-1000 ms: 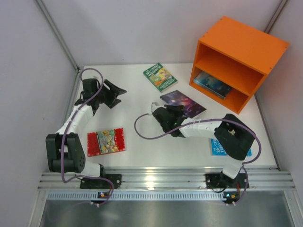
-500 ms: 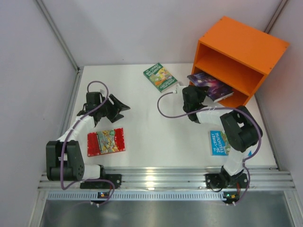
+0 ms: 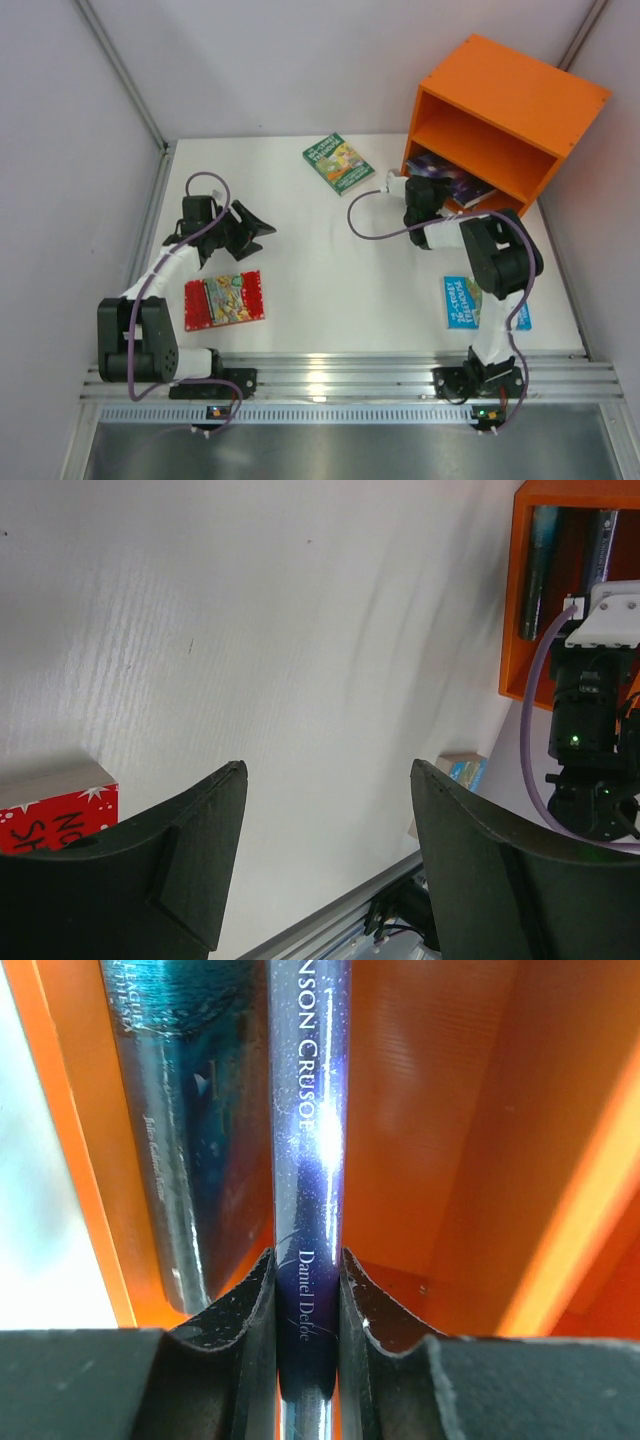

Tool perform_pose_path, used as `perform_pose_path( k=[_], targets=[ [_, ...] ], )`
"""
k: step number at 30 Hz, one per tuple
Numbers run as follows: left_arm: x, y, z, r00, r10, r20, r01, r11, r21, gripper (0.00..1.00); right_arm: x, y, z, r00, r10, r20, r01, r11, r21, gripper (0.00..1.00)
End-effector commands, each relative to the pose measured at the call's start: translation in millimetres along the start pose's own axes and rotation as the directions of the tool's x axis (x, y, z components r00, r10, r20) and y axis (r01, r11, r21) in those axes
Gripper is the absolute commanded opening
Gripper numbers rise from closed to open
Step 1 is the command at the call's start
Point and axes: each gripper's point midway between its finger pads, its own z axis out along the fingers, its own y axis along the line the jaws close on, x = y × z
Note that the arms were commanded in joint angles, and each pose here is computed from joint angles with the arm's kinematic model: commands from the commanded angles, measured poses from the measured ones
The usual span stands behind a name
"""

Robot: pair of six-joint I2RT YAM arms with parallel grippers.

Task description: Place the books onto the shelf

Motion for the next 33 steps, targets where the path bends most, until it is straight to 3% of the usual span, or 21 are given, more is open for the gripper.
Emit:
perform_pose_path(
  k=[1, 4, 11, 17, 25, 33],
  targets=[
    [-6, -12, -4, 0.998, 0.053, 0.027, -0.054, 0.998, 0.036, 0.72, -17, -59, 13, 0.985, 0.139, 0.1, -0.157, 0.968, 0.198, 0.02],
    [-6, -11, -2, 0.999, 0.044, 0.021, -0.045, 0.998, 0.039, 0.71, -18, -52, 19, 0.98, 0.169, 0.106, -0.188, 0.961, 0.204, 0.09],
    [1, -2, 4, 0.999, 0.033, -0.007, -0.032, 0.999, 0.039, 0.71, -18, -9, 19, 0.979, 0.196, 0.064, -0.2, 0.978, 0.063, 0.41],
    [11, -4, 5, 0.999, 0.034, -0.02, -0.033, 0.998, 0.05, 0.71, -8, 9, 7, 0.977, 0.213, 0.016, -0.211, 0.975, -0.067, 0.54],
    [20, -5, 2, 0.999, 0.046, -0.028, -0.045, 0.997, 0.058, 0.71, -2, 10, 8, 0.979, 0.199, -0.043, -0.202, 0.976, -0.082, 0.52],
    [22, -3, 1, 0.998, 0.048, -0.028, -0.046, 0.998, 0.052, 0.7, 2, 23, 13, 0.986, 0.156, -0.052, -0.158, 0.986, -0.049, 0.27]
  ],
)
